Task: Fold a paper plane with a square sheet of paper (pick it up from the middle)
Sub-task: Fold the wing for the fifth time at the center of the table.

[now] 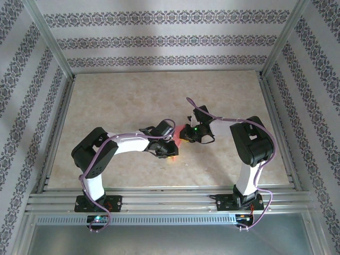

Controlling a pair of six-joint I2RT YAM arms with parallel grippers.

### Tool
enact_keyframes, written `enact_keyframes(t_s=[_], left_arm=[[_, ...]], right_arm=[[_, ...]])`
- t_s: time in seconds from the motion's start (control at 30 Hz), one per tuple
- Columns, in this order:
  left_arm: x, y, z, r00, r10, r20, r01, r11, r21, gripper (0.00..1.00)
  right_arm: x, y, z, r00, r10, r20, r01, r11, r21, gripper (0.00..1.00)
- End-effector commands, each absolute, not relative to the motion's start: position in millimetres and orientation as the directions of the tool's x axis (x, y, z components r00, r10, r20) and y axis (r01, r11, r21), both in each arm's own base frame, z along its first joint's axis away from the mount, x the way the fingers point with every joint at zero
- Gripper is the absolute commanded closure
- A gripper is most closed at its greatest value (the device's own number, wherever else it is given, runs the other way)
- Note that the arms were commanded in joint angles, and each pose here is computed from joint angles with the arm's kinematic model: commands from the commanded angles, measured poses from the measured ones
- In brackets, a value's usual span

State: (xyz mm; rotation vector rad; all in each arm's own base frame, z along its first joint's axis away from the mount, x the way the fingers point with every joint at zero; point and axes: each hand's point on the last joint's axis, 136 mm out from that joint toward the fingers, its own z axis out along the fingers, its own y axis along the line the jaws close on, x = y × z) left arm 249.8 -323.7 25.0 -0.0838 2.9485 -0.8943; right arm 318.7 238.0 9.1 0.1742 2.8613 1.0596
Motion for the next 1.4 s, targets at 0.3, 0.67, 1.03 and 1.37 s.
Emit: enact_keyframes(t_s=[0.3, 0.67, 1.03, 1.37], left_arm=[[274, -328, 83, -0.978, -0.084, -0.193, 0.059, 0.771, -0.635, 0.79], [286, -338, 48, -0.987, -0.080, -0.139, 0.021, 0.796, -0.605, 0.91], [270, -328, 21, -0.994, -0.095, -0.060, -0.042, 0.813, -0.581, 0.92], [267, -333, 15, -0.994, -0.099, -0.038, -0.056, 0.792, -0.607, 0.92]], right_arm=[[298, 217, -52, -0.988, 0.154, 0.014, 0.140, 0.859, 0.493, 0.83], [297, 217, -52, -0.988, 0.152, 0.017, 0.140, 0.859, 0.492, 0.83], [297, 217, -53, -0.988, 0.152, 0.020, 0.142, 0.858, 0.494, 0.83], [298, 217, -52, -0.988, 0.154, 0.019, 0.143, 0.859, 0.492, 0.83]])
